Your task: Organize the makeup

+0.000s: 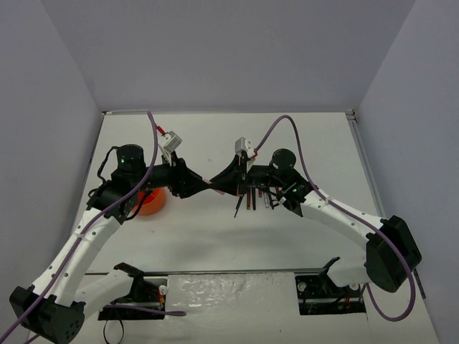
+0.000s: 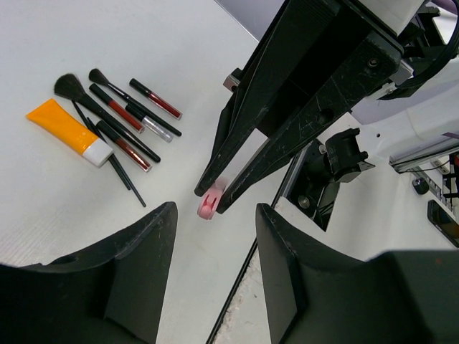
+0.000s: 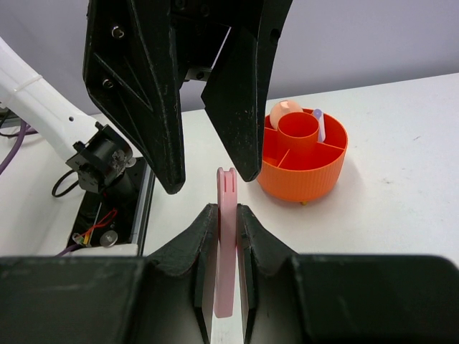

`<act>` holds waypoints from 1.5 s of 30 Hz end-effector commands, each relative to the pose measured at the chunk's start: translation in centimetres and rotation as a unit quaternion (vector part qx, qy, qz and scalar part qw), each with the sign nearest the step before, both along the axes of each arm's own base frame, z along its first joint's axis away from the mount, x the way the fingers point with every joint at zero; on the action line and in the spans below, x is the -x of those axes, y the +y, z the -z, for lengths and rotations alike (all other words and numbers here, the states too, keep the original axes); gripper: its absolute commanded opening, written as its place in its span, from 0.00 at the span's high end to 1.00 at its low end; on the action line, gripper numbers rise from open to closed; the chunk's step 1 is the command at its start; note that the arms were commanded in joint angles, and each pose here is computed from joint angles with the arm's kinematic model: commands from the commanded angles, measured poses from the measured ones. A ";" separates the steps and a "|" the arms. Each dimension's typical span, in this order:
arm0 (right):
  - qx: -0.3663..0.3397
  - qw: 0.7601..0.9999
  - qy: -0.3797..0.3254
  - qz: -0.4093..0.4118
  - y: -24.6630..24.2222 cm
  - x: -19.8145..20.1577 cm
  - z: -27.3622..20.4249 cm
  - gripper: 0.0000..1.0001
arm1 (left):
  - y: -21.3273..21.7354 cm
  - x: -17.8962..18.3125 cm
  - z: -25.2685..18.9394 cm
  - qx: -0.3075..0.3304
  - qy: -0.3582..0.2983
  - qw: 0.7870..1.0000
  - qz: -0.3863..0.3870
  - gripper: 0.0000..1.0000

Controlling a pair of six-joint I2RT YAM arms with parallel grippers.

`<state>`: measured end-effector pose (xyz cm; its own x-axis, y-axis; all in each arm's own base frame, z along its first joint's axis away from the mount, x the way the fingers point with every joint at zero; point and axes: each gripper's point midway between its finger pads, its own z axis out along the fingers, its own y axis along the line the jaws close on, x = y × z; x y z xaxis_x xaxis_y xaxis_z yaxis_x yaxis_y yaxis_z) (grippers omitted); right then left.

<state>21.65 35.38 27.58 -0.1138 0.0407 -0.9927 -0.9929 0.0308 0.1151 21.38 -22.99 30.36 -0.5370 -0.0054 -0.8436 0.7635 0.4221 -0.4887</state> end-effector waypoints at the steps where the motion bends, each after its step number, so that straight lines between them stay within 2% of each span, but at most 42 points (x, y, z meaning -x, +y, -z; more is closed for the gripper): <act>1: -0.065 0.995 -0.070 -0.018 0.0 0.6 -5.7 1.00 | -0.6 -0.3 -3.1 0.027 -0.069 0.997 0.016 0.58; 6: -0.069 0.996 -0.061 -0.021 0.1 0.6 -5.6 1.00 | -0.8 -0.4 -3.3 0.034 -0.069 0.997 0.020 0.61; 15: -0.078 0.995 -0.055 -0.026 0.3 0.6 -5.8 1.00 | -1.1 -0.4 -3.2 0.035 -0.069 0.997 0.024 0.72; 18: -0.076 0.995 -0.052 -0.026 0.4 0.5 -5.6 1.00 | -1.1 -0.4 -3.3 0.037 -0.071 0.996 0.025 0.83; 20: -0.076 0.995 -0.051 -0.027 0.4 0.6 -5.5 0.99 | -1.2 -0.4 -3.3 0.037 -0.072 0.996 0.025 0.97; 24: -0.074 0.996 -0.051 -0.023 0.3 0.4 -5.3 0.84 | -1.1 -0.4 -3.4 0.038 -0.077 0.996 0.023 1.00; 25: -0.072 0.996 -0.051 -0.020 0.3 0.3 -5.2 0.75 | -1.0 -0.4 -3.4 0.037 -0.078 0.996 0.023 1.00; 26: -0.070 0.996 -0.051 -0.016 0.3 0.1 -5.0 0.60 | -1.0 -0.3 -3.3 0.036 -0.079 0.996 0.022 1.00; 33: -0.036 0.997 -0.046 0.045 -1.2 -2.0 -4.1 0.04 | -0.4 -1.2 -2.5 0.015 -0.074 0.997 -0.010 1.00; 37: 0.009 0.993 -0.036 0.113 -3.3 -4.1 -2.3 0.00 | 0.8 -2.9 -1.5 -0.024 -0.065 0.996 -0.063 1.00; 40: 0.030 0.980 -0.032 0.192 -5.8 -5.7 -2.0 0.00 | 4.1 -5.8 0.1 -0.093 -0.047 0.978 -0.180 1.00; 42: 0.055 0.957 -0.024 0.284 -8.1 -7.8 -0.9 0.00 | 6.6 -7.3 0.4 -0.138 -0.035 0.957 -0.252 1.00; 45: 0.068 0.921 -0.013 0.383 -11.4 -9.3 -0.4 0.00 | 11.8 -9.8 0.2 -0.204 -0.035 0.902 -0.379 1.00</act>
<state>27.91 28.82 27.30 -0.1201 -0.0174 -0.9926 -0.8759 0.4725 0.0976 27.15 -18.60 27.73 -0.5379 -0.0093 -0.8430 0.5306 0.7733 -0.3471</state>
